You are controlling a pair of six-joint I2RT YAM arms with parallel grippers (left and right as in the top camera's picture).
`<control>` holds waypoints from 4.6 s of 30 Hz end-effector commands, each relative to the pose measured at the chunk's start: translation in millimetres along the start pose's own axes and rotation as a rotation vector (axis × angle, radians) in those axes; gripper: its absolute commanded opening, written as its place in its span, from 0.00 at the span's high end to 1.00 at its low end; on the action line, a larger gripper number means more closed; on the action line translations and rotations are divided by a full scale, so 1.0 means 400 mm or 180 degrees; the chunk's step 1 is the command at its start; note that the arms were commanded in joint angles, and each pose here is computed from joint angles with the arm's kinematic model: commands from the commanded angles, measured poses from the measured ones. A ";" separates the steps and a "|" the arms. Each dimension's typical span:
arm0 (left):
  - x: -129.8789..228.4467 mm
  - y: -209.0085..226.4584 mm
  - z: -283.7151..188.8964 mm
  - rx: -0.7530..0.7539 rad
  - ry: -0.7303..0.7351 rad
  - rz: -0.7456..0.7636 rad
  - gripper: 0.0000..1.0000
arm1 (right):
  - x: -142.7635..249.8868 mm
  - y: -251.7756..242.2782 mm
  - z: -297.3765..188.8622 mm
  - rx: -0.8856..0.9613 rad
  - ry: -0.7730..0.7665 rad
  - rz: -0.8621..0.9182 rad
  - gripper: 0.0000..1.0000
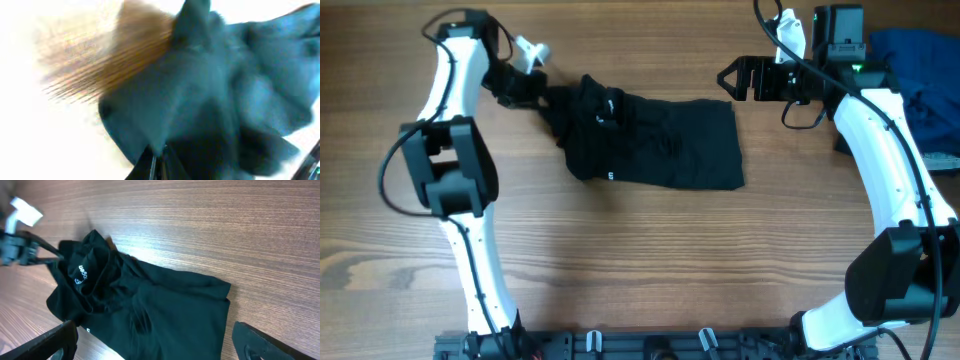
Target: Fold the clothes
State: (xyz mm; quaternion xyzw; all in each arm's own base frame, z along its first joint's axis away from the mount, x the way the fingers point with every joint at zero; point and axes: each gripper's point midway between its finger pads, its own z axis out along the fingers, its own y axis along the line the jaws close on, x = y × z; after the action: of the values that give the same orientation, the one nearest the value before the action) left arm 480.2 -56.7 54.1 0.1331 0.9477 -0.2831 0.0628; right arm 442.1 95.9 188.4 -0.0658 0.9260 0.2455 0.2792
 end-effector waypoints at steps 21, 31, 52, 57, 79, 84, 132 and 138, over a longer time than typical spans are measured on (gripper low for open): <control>-0.070 -0.491 -0.033 0.0385 -0.0300 0.1042 0.96 | -0.025 -0.064 -0.007 0.0435 -0.0126 0.0033 0.00; -0.078 -0.655 0.025 0.0528 -0.0358 0.1200 0.96 | -0.057 -0.178 -0.071 0.0512 -0.0379 0.0503 0.00; -0.084 -0.991 0.125 0.0808 -0.0807 0.2071 0.96 | -0.056 -0.268 -0.132 0.0532 -0.0503 0.0765 0.01; -0.055 -1.034 0.175 0.0770 -0.0744 0.2188 0.96 | -0.057 -0.291 -0.152 0.0536 -0.0560 0.0903 0.00; 0.024 -1.130 0.416 0.0961 -0.0560 0.2530 0.00 | -0.097 -0.416 -0.400 0.0736 -0.1318 0.1150 0.00; 0.029 -1.162 0.421 0.1025 -0.0617 0.2540 0.00 | -0.093 -0.430 -0.410 0.0758 -0.1343 0.1217 0.00; -0.201 -0.657 -0.228 0.0102 -0.1431 0.0718 0.00 | 0.286 -0.002 0.213 -0.0872 0.1052 -0.1903 0.01; -0.202 -0.654 -0.227 0.0068 -0.1438 0.0715 0.00 | 0.335 0.000 0.221 -0.0953 0.1290 -0.1764 0.06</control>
State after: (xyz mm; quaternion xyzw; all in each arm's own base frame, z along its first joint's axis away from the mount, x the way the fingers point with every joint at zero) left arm 477.6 -234.9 284.0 0.1628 0.8852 -0.3171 0.2990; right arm 382.7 136.6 54.4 -0.3959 0.8701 0.2547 0.1462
